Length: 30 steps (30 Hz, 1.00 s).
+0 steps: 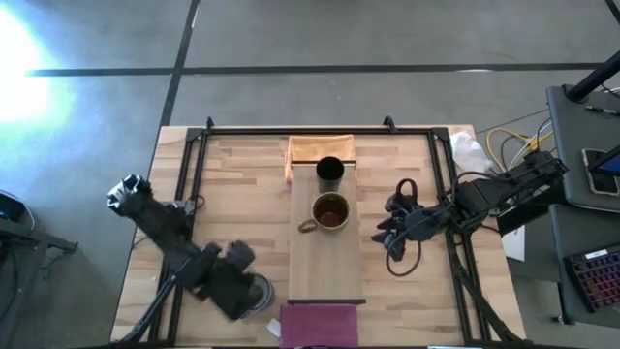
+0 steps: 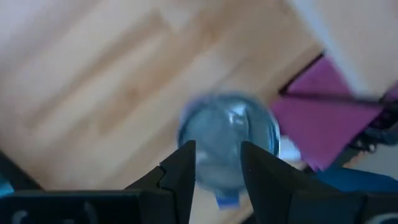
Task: Stack small to large cups/mugs on shelf
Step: Put the purple mug on the shelf
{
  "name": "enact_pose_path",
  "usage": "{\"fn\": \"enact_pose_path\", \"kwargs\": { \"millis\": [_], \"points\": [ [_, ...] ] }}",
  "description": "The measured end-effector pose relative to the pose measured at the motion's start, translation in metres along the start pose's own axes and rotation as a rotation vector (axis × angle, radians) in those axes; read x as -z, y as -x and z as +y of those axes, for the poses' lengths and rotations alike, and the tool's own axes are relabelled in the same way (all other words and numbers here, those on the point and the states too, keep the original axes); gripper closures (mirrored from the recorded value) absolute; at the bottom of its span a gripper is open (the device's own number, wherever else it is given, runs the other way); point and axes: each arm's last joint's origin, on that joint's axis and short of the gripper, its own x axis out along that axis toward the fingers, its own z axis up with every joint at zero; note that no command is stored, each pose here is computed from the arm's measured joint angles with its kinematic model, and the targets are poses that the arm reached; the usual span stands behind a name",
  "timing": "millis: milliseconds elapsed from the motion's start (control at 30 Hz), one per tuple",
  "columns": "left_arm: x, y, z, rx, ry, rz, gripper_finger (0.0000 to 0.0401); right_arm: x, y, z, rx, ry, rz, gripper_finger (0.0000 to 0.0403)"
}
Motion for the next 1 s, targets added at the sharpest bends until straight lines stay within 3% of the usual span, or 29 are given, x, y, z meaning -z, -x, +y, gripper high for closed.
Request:
{"fn": "enact_pose_path", "kwargs": {
  "millis": [300,433,700,900,1000],
  "points": [
    [0.081,-0.004,-0.011,0.105,0.235,0.017,0.0289,0.002,0.000,-0.003,0.026,0.039,0.017,0.0163],
    [0.102,-0.026,-0.029,0.131,0.242,0.021,0.0285,0.001,-0.001,-0.003,0.040,0.054,0.001,0.0152],
    [0.119,-0.062,-0.045,0.069,0.201,-0.008,0.0225,0.001,-0.001,-0.003,0.042,0.066,-0.001,0.0147],
    [0.118,-0.062,-0.038,0.007,0.187,-0.008,0.0181,0.002,-0.001,-0.003,0.044,0.063,0.001,0.0147],
    [0.112,-0.047,-0.030,-0.023,0.240,0.006,0.0173,0.002,-0.001,-0.004,0.048,0.062,0.004,0.0147]
  ]
}}
